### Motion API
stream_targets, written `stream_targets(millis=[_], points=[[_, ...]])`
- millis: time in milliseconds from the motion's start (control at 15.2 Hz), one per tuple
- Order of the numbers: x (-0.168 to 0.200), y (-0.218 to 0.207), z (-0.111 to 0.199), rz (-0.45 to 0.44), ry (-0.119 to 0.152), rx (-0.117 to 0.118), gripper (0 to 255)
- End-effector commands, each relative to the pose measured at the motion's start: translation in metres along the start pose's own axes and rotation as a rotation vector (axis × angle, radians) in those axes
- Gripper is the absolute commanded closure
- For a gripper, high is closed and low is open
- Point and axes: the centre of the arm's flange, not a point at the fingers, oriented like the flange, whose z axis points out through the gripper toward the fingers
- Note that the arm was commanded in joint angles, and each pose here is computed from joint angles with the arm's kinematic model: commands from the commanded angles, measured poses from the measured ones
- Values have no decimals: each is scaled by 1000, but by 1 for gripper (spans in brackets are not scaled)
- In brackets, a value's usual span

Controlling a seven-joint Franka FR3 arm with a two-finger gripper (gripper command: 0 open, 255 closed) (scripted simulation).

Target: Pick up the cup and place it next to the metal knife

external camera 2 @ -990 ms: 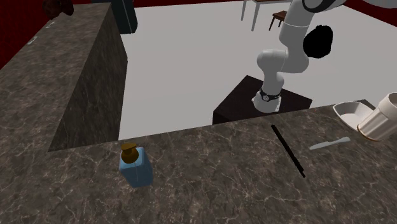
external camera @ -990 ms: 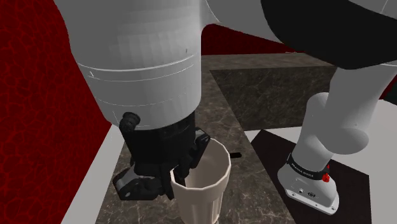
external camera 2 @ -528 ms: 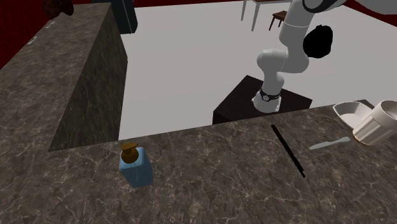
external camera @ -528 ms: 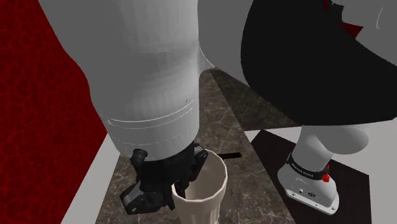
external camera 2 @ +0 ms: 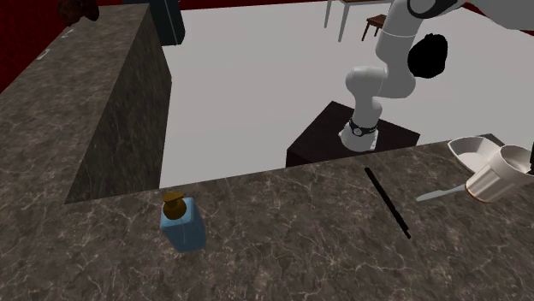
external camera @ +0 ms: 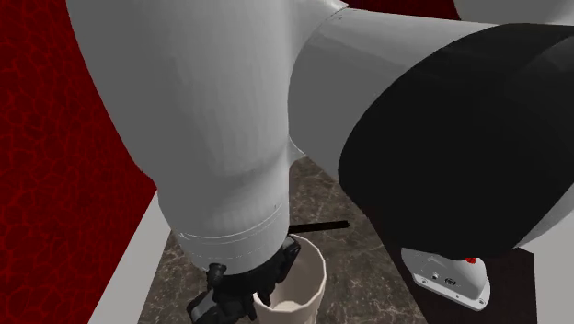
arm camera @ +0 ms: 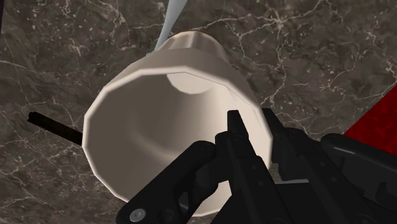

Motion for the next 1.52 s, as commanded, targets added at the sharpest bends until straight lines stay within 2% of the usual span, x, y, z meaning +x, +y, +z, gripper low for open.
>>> stream_targets(millis=[0, 792, 1254, 1320, 1452], points=[[0, -1, 11, 0, 0, 1, 255], [-3, -6, 75, 0, 0, 1, 255], [-3, -6, 75, 0, 0, 1, 255], [-3, -6, 75, 0, 0, 1, 0], [-3, -6, 75, 0, 0, 1, 0]])
